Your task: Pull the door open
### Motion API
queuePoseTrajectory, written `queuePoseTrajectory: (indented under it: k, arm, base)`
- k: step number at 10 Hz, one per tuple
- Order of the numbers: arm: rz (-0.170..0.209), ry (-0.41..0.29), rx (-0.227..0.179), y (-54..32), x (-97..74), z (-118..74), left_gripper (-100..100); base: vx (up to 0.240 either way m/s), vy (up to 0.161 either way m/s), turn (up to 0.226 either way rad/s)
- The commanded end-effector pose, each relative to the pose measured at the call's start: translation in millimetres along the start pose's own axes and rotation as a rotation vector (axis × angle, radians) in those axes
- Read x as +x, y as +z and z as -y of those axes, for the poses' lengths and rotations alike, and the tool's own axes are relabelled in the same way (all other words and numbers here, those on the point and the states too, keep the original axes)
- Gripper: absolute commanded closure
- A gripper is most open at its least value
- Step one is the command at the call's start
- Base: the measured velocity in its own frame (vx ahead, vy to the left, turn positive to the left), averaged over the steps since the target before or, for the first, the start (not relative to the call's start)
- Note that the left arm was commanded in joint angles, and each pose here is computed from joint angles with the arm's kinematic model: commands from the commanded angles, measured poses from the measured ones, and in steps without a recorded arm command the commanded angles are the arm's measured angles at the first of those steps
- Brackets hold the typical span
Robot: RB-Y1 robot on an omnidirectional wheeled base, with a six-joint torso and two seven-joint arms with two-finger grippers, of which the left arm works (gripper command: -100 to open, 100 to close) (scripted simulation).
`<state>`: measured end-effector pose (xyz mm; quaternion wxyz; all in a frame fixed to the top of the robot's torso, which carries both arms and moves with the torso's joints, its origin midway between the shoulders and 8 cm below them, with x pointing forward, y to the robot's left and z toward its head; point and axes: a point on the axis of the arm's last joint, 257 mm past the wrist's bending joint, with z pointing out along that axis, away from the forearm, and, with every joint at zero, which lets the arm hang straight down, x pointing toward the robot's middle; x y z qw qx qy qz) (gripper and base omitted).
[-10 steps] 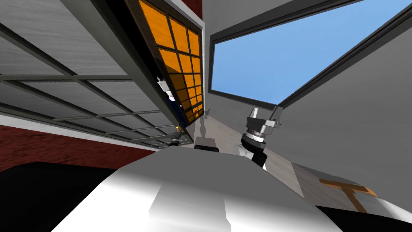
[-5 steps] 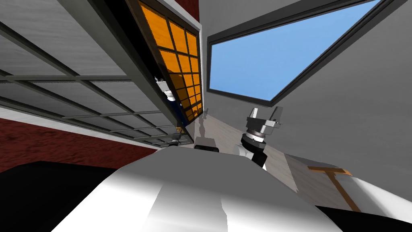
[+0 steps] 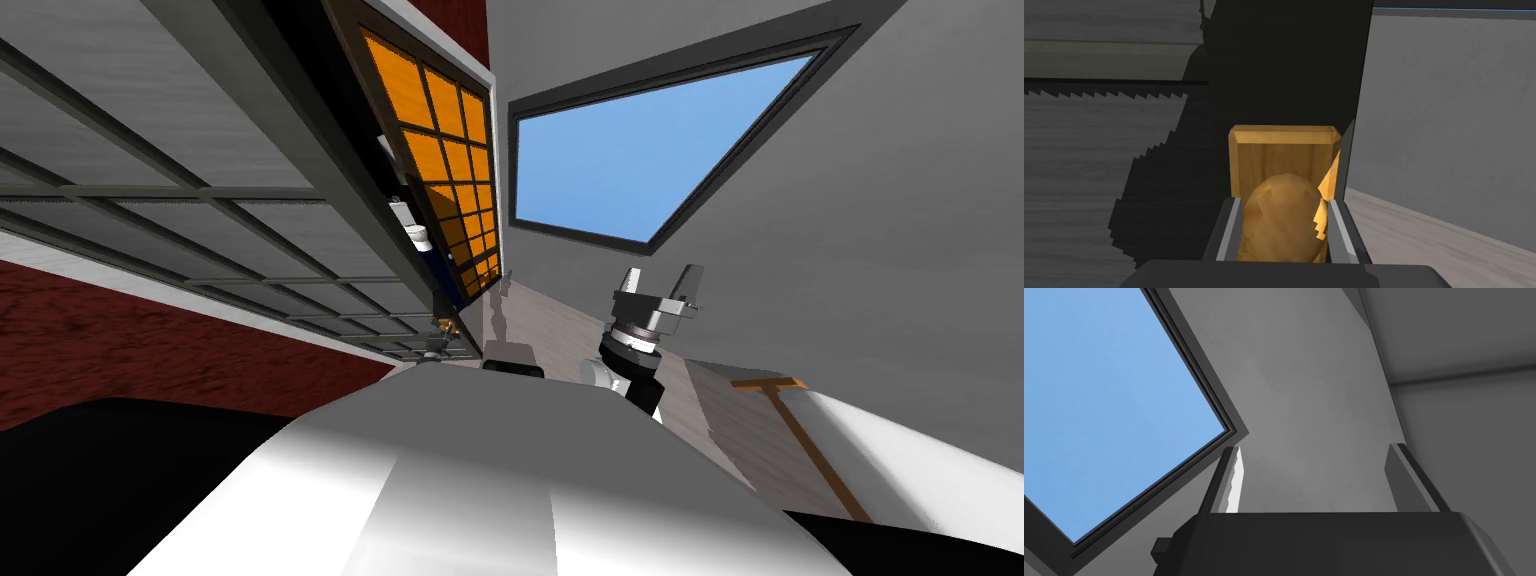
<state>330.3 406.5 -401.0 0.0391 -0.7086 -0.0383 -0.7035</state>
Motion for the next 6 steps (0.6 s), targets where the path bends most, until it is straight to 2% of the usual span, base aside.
queuePoseTrajectory:
  k: [1,2,6]
  arm:
    - [0.000,0.000,0.000,0.0,0.0,0.0,100]
    - [0.004,-0.001,-0.017,-7.5,-1.8,-0.9,100]
    - [-0.003,0.001,-0.061,-23.2,0.4,-0.2,100]
  base:
    - [-0.090,0.002,-0.012]
    - [-0.129,0.022,-0.105]
    - [-0.191,0.037,-0.122]
